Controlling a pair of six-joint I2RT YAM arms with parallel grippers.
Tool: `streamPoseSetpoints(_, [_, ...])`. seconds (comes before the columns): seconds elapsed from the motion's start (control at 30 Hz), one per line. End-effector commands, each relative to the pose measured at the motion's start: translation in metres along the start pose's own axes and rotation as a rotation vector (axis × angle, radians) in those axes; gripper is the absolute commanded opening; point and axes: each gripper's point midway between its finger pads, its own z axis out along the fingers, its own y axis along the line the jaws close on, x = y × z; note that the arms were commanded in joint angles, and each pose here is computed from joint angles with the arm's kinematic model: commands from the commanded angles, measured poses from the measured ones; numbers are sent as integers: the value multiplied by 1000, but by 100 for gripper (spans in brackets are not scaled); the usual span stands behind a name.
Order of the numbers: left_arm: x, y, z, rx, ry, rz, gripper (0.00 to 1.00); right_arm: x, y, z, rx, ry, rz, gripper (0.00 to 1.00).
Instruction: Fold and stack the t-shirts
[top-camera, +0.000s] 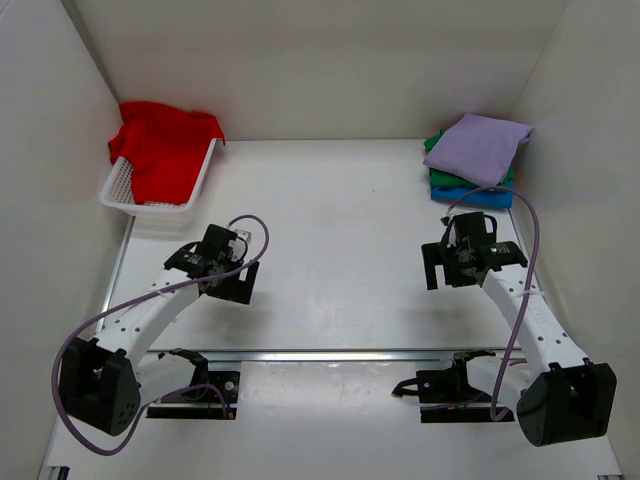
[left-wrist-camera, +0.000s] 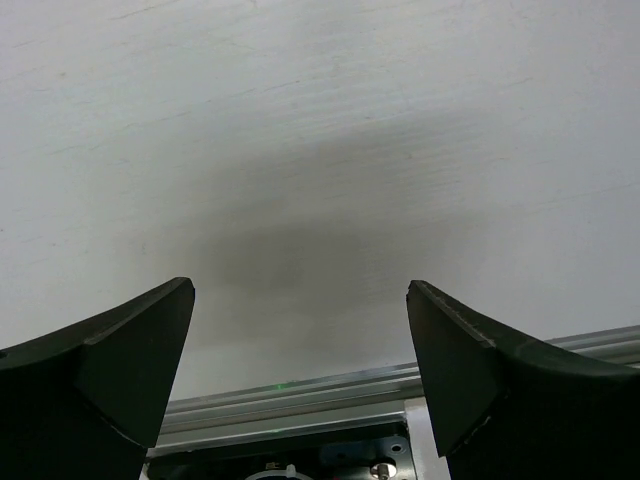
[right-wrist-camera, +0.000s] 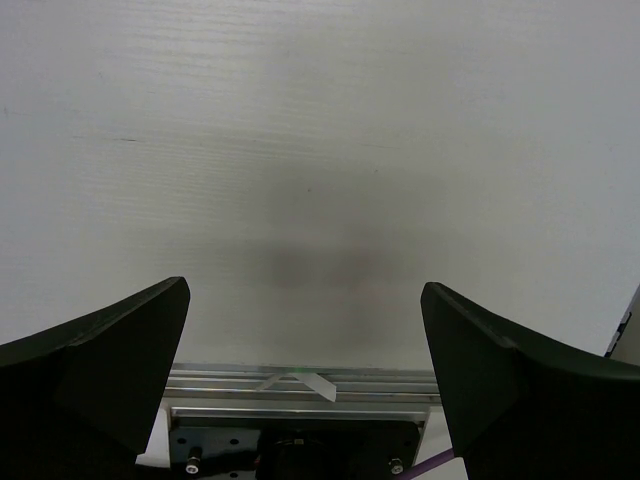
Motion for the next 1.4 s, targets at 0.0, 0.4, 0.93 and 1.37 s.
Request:
streamPoseSetpoints(0.0, [-5,-2,-2,8,-33,10,99,-8,-1,-1,8,-24,-5,100])
streamPoseSetpoints(0.4, [-89,57,-60,-162,-276,-194,0,-5,1,3,-1,1,-6,99])
streamPoseSetpoints(0.93, [-339,272,9,-425,-441,-610,77,-9,6,-3,-66,-45,-15,99])
streamPoseSetpoints(1.37, [-291,320,160,-455,-276,-735,86,-5,38,-2,-250,-116,88,88])
